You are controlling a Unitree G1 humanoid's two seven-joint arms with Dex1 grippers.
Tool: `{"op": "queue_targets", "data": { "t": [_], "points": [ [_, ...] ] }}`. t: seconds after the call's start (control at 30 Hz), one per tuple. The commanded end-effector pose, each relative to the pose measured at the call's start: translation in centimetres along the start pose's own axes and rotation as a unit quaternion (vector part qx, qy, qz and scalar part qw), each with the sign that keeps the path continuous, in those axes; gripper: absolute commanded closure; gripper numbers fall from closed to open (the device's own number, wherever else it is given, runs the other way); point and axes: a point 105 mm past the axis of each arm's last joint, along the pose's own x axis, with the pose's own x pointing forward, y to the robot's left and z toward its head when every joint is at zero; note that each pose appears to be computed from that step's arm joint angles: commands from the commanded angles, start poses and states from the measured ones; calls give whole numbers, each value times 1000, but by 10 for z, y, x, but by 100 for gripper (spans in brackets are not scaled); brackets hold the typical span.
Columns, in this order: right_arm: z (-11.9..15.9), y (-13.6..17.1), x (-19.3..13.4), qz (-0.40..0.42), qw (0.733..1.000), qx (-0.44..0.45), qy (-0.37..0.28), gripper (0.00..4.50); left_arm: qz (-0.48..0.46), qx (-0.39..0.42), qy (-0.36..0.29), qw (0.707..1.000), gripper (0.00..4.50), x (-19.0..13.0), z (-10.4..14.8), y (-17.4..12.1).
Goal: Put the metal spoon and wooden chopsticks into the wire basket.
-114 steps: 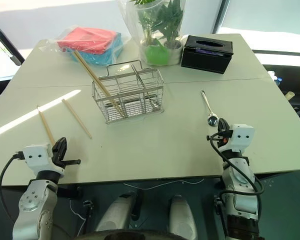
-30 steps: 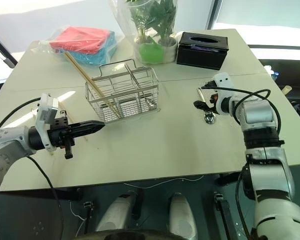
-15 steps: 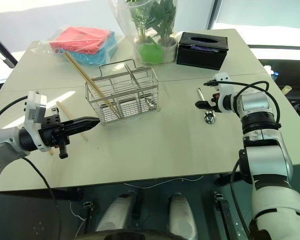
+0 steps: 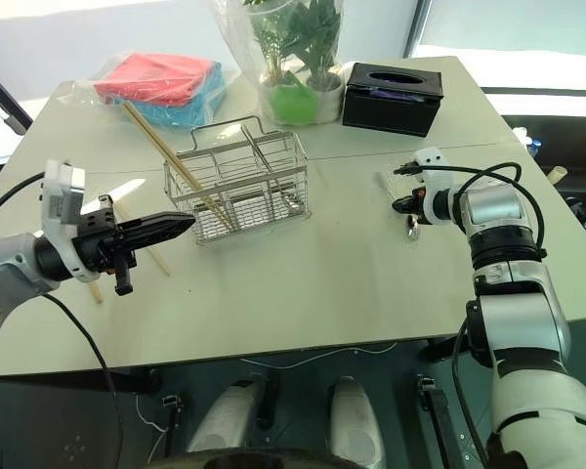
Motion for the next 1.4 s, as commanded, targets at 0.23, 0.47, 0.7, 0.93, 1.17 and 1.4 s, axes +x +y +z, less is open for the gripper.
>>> {"op": "queue_targets", "data": {
  "t": [0.23,0.47,0.7,0.93,1.17,1.4],
  "points": [
    [10,-1,-2,-24,999,-18,-32,447,-4,6,-20,1000,450,-1,8,-1],
    [115,10,-44,-82,960,-65,-261,447,1,-9,-4,1000,450,-3,-3,2],
    [174,69,-91,-33,894,-58,-443,447,57,3,-26,998,450,-9,6,16],
    [182,142,-98,59,860,-41,-506,447,90,21,-29,995,450,-20,17,20],
    [168,190,-84,142,827,11,-544,447,111,25,-55,992,450,-22,26,21],
    [163,203,-67,169,804,15,-570,447,120,22,-65,990,450,-21,28,16]
  ]
}}
